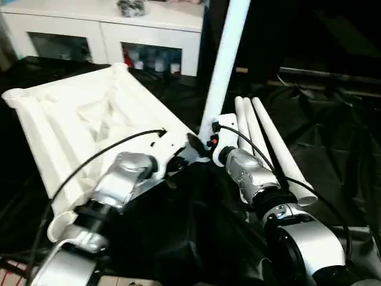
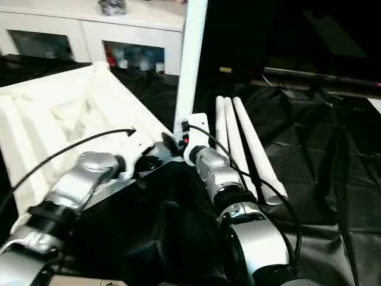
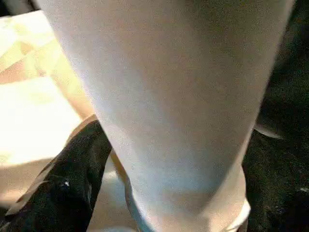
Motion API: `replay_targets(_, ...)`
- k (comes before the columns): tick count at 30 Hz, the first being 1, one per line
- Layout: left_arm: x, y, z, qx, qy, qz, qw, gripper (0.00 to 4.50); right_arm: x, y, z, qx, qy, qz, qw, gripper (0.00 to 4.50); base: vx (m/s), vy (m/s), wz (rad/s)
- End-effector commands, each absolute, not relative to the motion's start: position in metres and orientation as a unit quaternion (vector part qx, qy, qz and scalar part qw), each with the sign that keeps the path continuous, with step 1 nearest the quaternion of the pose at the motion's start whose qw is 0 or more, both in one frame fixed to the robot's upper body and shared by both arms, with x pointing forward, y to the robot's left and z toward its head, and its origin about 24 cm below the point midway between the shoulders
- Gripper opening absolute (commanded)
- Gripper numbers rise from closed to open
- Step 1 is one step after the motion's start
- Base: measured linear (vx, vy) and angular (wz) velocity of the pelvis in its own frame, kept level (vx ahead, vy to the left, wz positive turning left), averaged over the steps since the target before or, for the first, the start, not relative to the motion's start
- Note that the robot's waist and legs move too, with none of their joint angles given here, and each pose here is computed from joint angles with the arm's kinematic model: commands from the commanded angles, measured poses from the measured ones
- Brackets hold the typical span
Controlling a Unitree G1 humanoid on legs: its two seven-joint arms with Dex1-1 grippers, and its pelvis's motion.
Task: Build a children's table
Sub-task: Rotate leg to tighten
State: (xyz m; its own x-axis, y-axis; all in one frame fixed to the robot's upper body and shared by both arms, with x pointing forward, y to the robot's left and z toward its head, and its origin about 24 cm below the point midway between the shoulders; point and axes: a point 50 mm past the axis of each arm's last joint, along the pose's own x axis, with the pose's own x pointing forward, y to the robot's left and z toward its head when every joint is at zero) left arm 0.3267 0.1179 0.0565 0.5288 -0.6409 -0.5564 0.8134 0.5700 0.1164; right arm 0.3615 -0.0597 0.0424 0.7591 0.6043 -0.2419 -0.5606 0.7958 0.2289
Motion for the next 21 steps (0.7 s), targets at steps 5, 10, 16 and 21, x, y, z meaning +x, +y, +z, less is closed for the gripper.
replay_targets(5, 0.317, 0.113, 0.061, 0.188, 0.208, -0.500, 0.819, 0.00, 0.344, -0.056, 0.038, 0.011, 0.147, 0.458, 0.877, 3.93, 0.000, 0.000, 0.00)
replay_targets(10, 0.310, 0.123, 0.066, 0.182, 0.192, -0.556, 0.788, 0.00, 0.332, -0.082, 0.042, -0.030, 0.134, 0.548, 0.825, 3.93, 0.000, 0.000, 0.00)
replay_targets(16, 0.302, 0.136, 0.068, 0.195, 0.200, -0.597, 0.752, 0.00, 0.322, -0.099, 0.047, -0.054, 0.133, 0.595, 0.791, 3.93, 0.000, 0.000, 0.00)
replay_targets(21, 0.297, 0.148, 0.065, 0.206, 0.216, -0.617, 0.728, 0.00, 0.315, -0.101, 0.050, -0.052, 0.134, 0.624, 0.768, 3.68, 0.000, 0.000, 0.00)
